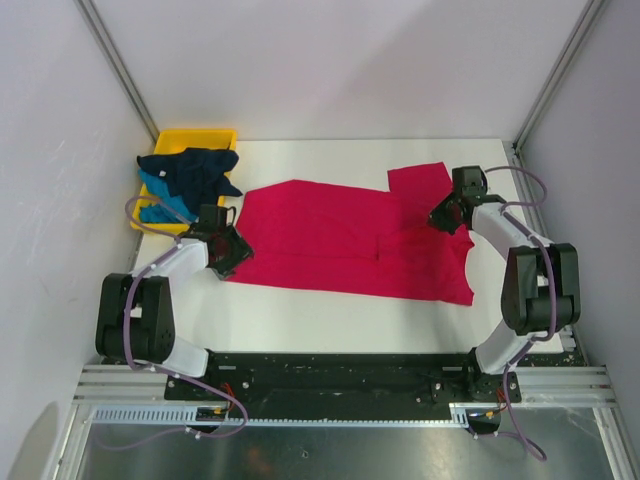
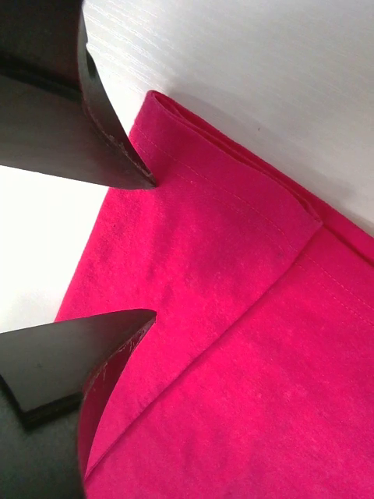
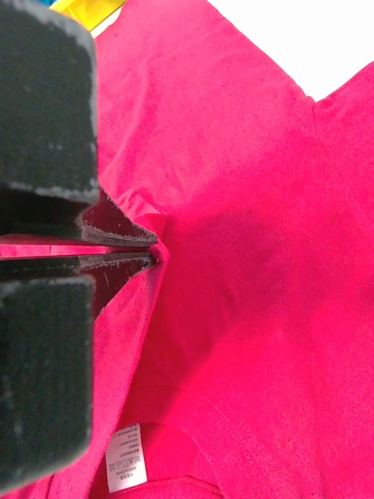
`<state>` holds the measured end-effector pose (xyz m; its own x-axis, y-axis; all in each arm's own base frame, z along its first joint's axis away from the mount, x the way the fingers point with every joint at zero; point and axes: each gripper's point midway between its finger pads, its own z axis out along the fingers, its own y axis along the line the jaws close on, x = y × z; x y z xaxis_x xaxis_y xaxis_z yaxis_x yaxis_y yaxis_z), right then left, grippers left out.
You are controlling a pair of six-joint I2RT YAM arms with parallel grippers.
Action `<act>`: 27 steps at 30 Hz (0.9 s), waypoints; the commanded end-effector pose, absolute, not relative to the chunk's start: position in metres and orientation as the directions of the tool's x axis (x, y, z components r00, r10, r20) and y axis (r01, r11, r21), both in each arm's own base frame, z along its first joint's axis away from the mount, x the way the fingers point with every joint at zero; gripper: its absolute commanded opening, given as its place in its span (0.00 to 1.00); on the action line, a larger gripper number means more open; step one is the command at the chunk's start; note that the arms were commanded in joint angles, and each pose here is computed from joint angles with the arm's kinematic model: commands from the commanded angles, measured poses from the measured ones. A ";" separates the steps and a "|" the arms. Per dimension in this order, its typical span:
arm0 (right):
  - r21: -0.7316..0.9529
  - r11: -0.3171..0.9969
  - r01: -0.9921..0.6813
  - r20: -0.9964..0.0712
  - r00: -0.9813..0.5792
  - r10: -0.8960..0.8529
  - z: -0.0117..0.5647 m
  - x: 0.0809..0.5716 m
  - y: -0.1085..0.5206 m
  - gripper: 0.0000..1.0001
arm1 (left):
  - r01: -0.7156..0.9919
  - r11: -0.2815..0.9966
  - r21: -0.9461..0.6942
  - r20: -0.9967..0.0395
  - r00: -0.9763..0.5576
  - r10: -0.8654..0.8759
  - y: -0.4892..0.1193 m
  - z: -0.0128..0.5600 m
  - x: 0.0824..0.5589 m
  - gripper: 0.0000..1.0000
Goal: Fold and stack the t-shirts
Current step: Fold the flattened tshirt in 1/3 of the way
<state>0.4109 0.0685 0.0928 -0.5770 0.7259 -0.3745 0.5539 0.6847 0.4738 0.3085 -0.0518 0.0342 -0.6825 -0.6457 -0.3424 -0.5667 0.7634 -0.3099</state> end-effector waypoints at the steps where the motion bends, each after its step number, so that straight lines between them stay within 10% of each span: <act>1: 0.505 0.699 0.506 -0.418 -0.566 0.711 0.109 0.433 0.066 0.00 | -0.578 0.750 -0.321 -0.360 -0.658 -0.662 -0.049 0.035 0.314 0.68; 13: 0.434 0.701 0.565 -0.388 -0.585 0.712 0.091 0.422 0.056 0.00 | -0.587 0.745 -0.318 -0.345 -0.660 -0.667 -0.049 0.031 0.312 0.68; 20: 0.430 0.704 0.566 -0.408 -0.573 0.710 0.110 0.414 0.050 0.55 | -0.573 0.742 -0.349 -0.302 -0.681 -0.668 -0.057 0.031 0.314 0.68; 27: 0.320 0.636 0.702 -0.350 -0.536 0.768 0.105 0.333 0.023 0.54 | -0.561 0.743 -0.365 -0.283 -0.694 -0.663 -0.057 0.031 0.317 0.68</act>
<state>0.3833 0.0440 0.0957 -0.5888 0.7214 -0.3644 0.6154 0.6925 0.3764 0.3076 -0.0551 0.0255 -0.6905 -0.6638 -0.2874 -0.5788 0.7453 -0.3310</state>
